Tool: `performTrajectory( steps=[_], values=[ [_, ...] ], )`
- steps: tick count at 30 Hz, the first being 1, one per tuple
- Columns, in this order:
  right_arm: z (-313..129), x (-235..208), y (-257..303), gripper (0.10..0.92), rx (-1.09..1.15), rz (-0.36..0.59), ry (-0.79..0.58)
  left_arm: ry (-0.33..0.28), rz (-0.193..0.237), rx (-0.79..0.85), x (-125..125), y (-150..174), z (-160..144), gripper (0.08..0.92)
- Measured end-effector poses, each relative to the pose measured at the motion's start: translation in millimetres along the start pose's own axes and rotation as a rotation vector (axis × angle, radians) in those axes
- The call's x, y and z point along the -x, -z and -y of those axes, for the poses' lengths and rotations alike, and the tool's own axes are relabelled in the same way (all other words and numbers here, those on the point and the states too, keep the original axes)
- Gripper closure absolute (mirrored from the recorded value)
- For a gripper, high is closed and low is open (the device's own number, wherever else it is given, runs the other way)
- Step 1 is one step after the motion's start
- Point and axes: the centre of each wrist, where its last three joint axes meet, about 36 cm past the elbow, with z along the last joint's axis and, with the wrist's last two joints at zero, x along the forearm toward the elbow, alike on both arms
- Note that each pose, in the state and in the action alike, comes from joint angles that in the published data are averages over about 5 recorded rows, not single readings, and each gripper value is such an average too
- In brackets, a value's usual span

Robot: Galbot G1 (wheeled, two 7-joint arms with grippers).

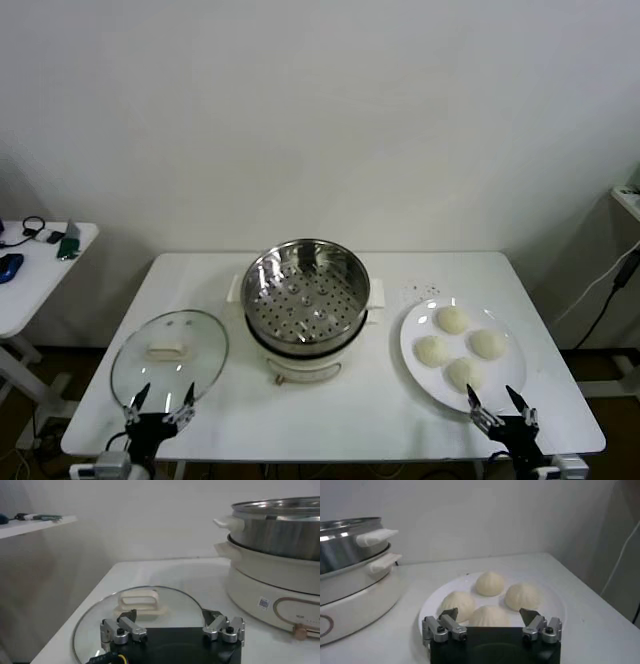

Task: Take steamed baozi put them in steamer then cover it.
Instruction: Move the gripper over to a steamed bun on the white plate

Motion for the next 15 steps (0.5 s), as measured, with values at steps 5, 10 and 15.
performTrajectory(
  steps=[5, 10, 15],
  values=[
    [11.3, 21.8, 29.7, 0.200, -0.060, 0.030, 0.000, -0.005, 0.006, 0.000, 1.2, 3.4, 0.9, 0.177],
    [28.3, 65.4, 75.6, 0.200, -0.167, 0.071, 0.029, -0.015, 0.011, 0.002, 4.7, 6.4, 2.5, 0.177],
    [45.7, 116.7, 126.0, 0.200, -0.373, 0.082, 0.119, -0.027, 0.019, 0.009, 9.1, 10.6, 1.7, 0.177]
  ],
)
